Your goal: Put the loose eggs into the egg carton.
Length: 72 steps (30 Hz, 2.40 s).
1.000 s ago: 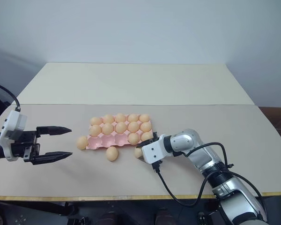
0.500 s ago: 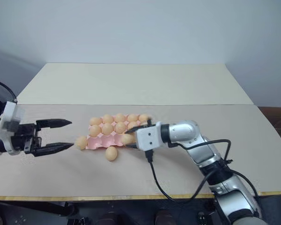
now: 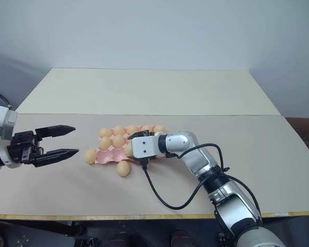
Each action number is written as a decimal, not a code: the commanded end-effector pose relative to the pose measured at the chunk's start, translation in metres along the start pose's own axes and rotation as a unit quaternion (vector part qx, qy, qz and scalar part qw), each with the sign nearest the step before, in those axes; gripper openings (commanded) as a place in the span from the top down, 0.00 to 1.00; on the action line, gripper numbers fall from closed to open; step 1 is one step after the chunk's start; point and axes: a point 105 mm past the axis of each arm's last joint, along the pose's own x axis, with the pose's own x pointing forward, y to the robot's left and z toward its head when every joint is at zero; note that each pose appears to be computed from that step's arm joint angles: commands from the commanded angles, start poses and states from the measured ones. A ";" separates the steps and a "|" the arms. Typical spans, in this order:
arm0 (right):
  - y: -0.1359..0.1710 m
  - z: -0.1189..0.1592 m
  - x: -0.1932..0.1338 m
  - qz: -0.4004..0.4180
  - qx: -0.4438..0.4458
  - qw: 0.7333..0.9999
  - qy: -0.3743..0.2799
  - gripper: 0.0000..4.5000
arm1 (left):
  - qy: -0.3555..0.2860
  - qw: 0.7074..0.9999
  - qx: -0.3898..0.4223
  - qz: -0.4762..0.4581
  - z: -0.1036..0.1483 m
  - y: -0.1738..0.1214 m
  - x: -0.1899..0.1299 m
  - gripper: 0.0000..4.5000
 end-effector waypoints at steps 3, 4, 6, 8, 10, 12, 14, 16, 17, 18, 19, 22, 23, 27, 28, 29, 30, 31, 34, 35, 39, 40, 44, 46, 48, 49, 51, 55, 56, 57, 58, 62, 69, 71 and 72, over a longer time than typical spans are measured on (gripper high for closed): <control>-0.012 0.024 -0.023 -0.021 0.012 0.998 -0.050 0.01 | -0.004 1.000 0.024 0.001 0.008 0.000 -0.002 0.00; -0.012 0.025 -0.031 -0.020 0.021 0.998 -0.057 0.01 | -0.003 1.000 0.025 0.002 0.008 0.001 -0.002 0.00; -0.013 0.027 -0.046 -0.022 0.045 0.996 -0.069 0.01 | 0.000 1.000 0.028 0.003 0.007 0.002 -0.002 0.00; -0.016 0.025 -0.068 -0.028 0.079 0.993 -0.080 0.01 | 0.005 1.000 0.030 0.005 0.006 0.005 -0.003 0.00; -0.018 0.021 -0.093 -0.032 0.120 0.989 -0.081 0.01 | 0.011 0.999 0.031 0.007 0.004 0.008 -0.005 0.00; -0.019 0.019 -0.118 -0.032 0.149 0.985 -0.076 0.01 | 0.018 0.999 0.033 0.011 0.002 0.011 -0.007 0.00; -0.016 0.019 -0.143 -0.028 0.177 0.981 -0.072 0.01 | 0.030 0.999 0.039 0.013 0.000 0.014 -0.011 0.00; -0.011 0.019 -0.163 -0.026 0.196 0.978 -0.064 0.01 | 0.040 0.998 0.044 0.015 -0.001 0.017 -0.015 0.00; -0.010 0.019 -0.171 -0.027 0.205 0.977 -0.060 0.01 | 0.043 0.998 0.045 0.016 -0.002 0.018 -0.017 0.00; -0.009 0.019 -0.177 -0.029 0.210 0.976 -0.056 0.01 | 0.047 0.998 0.046 0.017 -0.002 0.018 -0.019 0.00; -0.007 0.017 -0.184 -0.033 0.218 0.974 -0.049 0.01 | 0.054 0.997 0.047 0.018 -0.003 0.019 -0.021 0.00; -0.003 0.013 -0.201 -0.040 0.250 0.967 -0.035 0.01 | 0.089 0.994 0.055 0.008 -0.012 0.017 -0.027 0.00; -0.002 0.012 -0.205 -0.041 0.258 0.965 -0.033 0.01 | 0.094 0.994 0.057 0.005 -0.013 0.016 -0.028 0.00; 0.007 0.004 -0.204 -0.044 0.264 0.963 -0.015 0.01 | 0.086 0.995 0.057 0.003 -0.013 0.015 -0.025 0.00; 0.007 0.004 -0.202 -0.045 0.263 0.964 -0.016 0.01 | 0.085 0.995 0.057 0.001 -0.013 0.014 -0.024 0.00; 0.007 0.005 -0.201 -0.045 0.263 0.963 -0.018 0.01 | 0.085 0.995 0.057 0.000 -0.013 0.014 -0.024 0.00; 0.007 0.006 -0.200 -0.047 0.264 0.963 -0.020 0.01 | 0.085 0.995 0.057 -0.001 -0.013 0.013 -0.024 0.00; 0.006 0.007 -0.200 -0.047 0.264 0.963 -0.021 0.01 | 0.086 0.995 0.057 -0.001 -0.013 0.013 -0.024 0.00; 0.006 0.007 -0.199 -0.047 0.264 0.963 -0.022 0.01 | 0.095 0.994 0.057 0.003 -0.015 0.014 -0.027 0.00; 0.007 0.007 -0.199 -0.046 0.264 0.963 -0.022 0.01 | 0.109 0.992 0.063 0.010 -0.019 0.016 -0.029 0.00; 0.008 0.009 -0.198 -0.042 0.263 0.964 -0.024 0.01 | 0.166 0.982 0.089 0.029 -0.041 0.028 -0.033 0.00; 0.008 0.009 -0.198 -0.042 0.263 0.964 -0.024 0.01 | 0.173 0.980 0.091 0.027 -0.046 0.031 -0.032 0.00; 0.008 0.011 -0.196 -0.040 0.259 0.965 -0.026 0.01 | 0.202 0.973 0.111 0.012 -0.067 0.046 -0.018 0.00; 0.008 0.012 -0.195 -0.040 0.256 0.966 -0.026 0.01 | 0.205 0.972 0.116 0.005 -0.075 0.052 -0.007 0.00; 0.007 0.012 -0.196 -0.043 0.253 0.966 -0.024 0.01 | 0.194 0.975 0.107 0.002 -0.079 0.059 0.005 0.00; 0.007 0.013 -0.196 -0.044 0.252 0.966 -0.024 0.01 | 0.194 0.975 0.105 -0.003 -0.082 0.061 0.010 0.00; 0.007 0.014 -0.196 -0.047 0.250 0.967 -0.023 0.01 | 0.200 0.974 0.110 -0.013 -0.088 0.064 0.017 0.00; 0.008 0.018 -0.197 -0.055 0.249 0.967 -0.022 0.01 | 0.213 0.971 0.105 -0.031 -0.100 0.068 0.025 0.00; 0.008 0.019 -0.198 -0.057 0.250 0.966 -0.022 0.01 | 0.217 0.970 0.104 -0.037 -0.102 0.068 0.025 0.00; 0.008 0.020 -0.198 -0.059 0.251 0.966 -0.021 0.01 | 0.219 0.969 0.107 -0.039 -0.103 0.069 0.026 0.00; 0.008 0.020 -0.199 -0.062 0.251 0.966 -0.020 0.01 | 0.219 0.969 0.106 -0.040 -0.103 0.071 0.027 0.00; 0.009 0.021 -0.199 -0.068 0.252 0.965 -0.019 0.01 | 0.213 0.970 0.106 -0.046 -0.103 0.077 0.036 0.00; 0.009 0.022 -0.201 -0.076 0.252 0.965 -0.019 0.00 | 0.219 0.968 0.102 -0.066 -0.108 0.077 0.043 0.21; 0.008 0.023 -0.201 -0.079 0.251 0.965 -0.021 0.00 | 0.222 0.967 0.104 -0.065 -0.110 0.077 0.042 0.34; 0.008 0.023 -0.201 -0.080 0.251 0.964 -0.022 0.00 | 0.223 0.967 0.107 -0.063 -0.110 0.077 0.041 0.40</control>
